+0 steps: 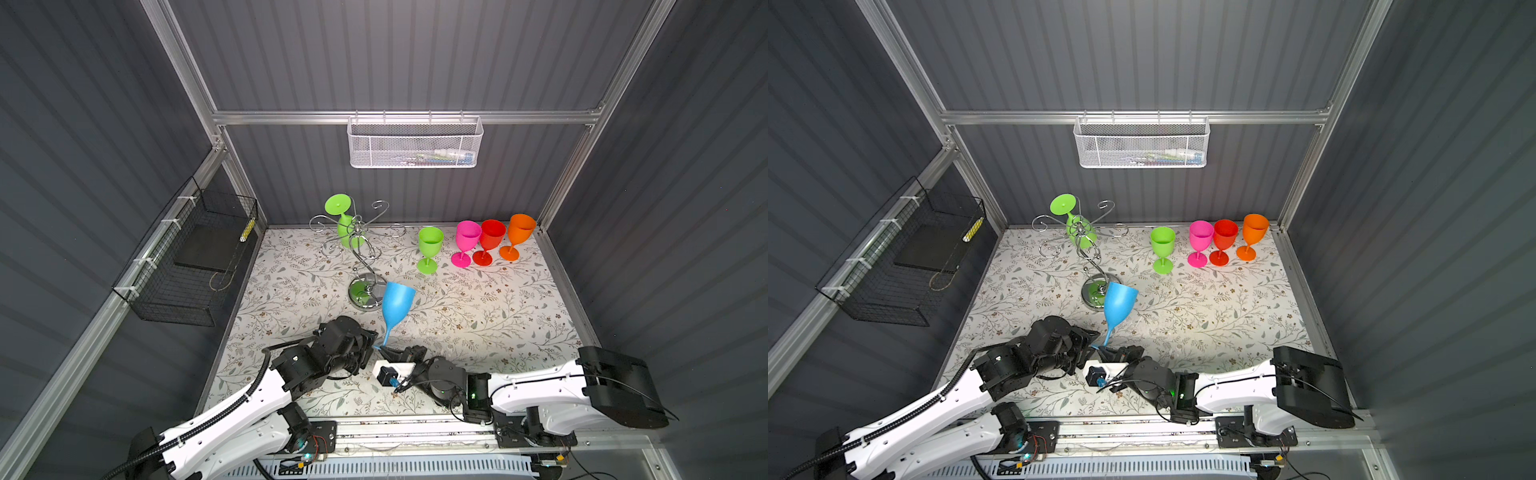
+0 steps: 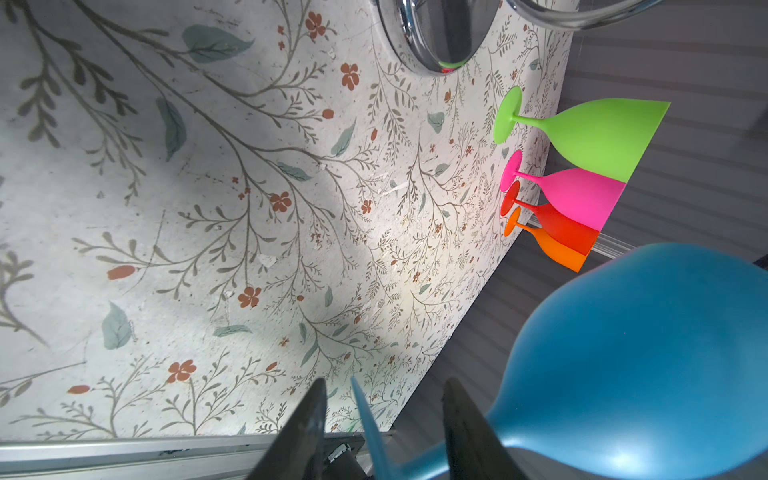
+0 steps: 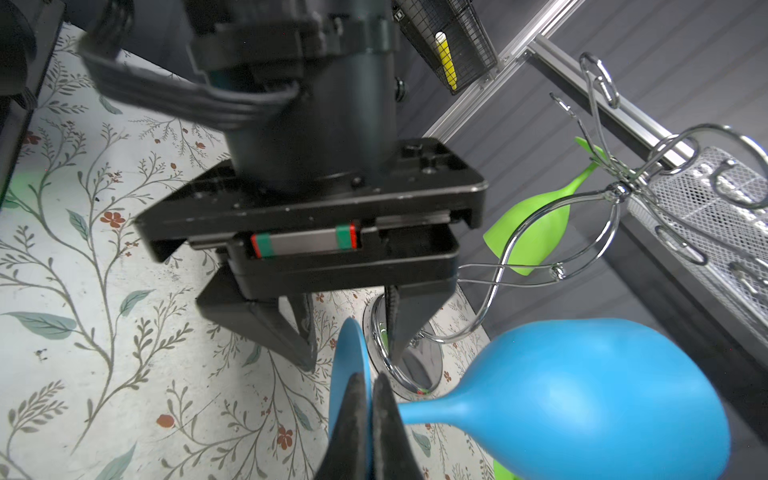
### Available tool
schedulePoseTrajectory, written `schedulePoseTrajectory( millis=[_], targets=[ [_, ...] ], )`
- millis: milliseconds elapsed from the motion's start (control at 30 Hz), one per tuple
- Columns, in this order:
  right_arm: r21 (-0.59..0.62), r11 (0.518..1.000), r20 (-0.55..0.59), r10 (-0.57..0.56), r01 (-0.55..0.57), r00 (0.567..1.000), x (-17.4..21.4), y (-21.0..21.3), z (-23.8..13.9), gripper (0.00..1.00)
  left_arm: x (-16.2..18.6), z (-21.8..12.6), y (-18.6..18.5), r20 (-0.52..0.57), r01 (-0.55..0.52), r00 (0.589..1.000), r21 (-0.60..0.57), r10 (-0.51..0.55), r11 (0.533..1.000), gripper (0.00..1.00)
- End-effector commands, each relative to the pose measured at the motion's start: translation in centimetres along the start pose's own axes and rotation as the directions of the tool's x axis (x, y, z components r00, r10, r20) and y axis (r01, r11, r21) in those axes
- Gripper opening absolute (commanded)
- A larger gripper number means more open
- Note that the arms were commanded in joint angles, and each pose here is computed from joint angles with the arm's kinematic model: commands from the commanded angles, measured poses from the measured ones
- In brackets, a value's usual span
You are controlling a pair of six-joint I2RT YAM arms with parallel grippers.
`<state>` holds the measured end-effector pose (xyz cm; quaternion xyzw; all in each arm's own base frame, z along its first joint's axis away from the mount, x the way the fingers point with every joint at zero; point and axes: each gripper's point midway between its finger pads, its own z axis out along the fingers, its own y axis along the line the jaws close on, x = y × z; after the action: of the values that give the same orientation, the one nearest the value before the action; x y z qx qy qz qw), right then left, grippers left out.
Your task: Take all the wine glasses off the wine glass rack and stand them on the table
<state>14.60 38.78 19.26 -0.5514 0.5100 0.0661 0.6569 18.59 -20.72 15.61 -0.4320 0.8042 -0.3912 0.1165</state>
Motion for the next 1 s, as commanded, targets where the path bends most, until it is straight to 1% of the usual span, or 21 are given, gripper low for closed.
schedulePoseTrajectory(
  millis=[0, 67, 233, 467, 667, 733, 867, 967],
  targets=[
    [0.044, 0.999, 0.034, 0.007, -0.008, 0.999, -0.87, -0.92, -0.20, 0.00, -0.23, 0.13, 0.09, 0.018, 0.009, 1.000, -0.001, -0.009, 1.000, 0.41],
    [0.042, 0.999, 0.033, 0.007, -0.008, 0.999, -0.81, -0.84, -0.19, 0.00, -0.25, 0.23, 0.15, 0.019, 0.012, 1.000, -0.001, -0.012, 1.000, 0.36],
    [0.040, 0.999, 0.036, 0.004, -0.006, 0.999, -0.88, -0.76, -0.27, 0.00, -0.16, 0.37, 0.17, 0.011, 0.023, 1.000, 0.015, -0.023, 1.000, 0.19],
    [0.035, 0.999, 0.032, -0.008, 0.007, 0.999, -0.85, -0.43, -0.11, 0.00, -0.32, 0.27, 0.33, 0.019, 0.024, 1.000, 0.010, -0.024, 1.000, 0.11],
    [0.034, 0.999, 0.030, -0.017, 0.016, 0.999, -0.93, -0.30, 0.00, 0.00, -0.51, 0.23, 0.63, 0.024, 0.030, 0.999, 0.012, -0.031, 0.999, 0.01],
    [0.037, 0.999, 0.030, -0.018, 0.017, 0.999, -0.97, -0.33, -0.03, 0.01, -0.58, 0.23, 0.72, 0.027, 0.030, 0.999, 0.013, -0.031, 0.999, 0.00],
    [0.043, 0.999, 0.029, -0.022, 0.021, 0.999, -1.09, -0.45, -0.13, 0.09, -0.65, 0.21, 0.83, 0.028, 0.032, 0.999, 0.016, -0.032, 0.999, 0.00],
    [0.046, 0.999, 0.030, -0.024, 0.022, 0.999, -1.24, -0.56, -0.35, 0.24, -0.81, 0.09, 0.89, 0.034, 0.030, 0.999, 0.019, -0.031, 0.999, 0.00]
  ],
)
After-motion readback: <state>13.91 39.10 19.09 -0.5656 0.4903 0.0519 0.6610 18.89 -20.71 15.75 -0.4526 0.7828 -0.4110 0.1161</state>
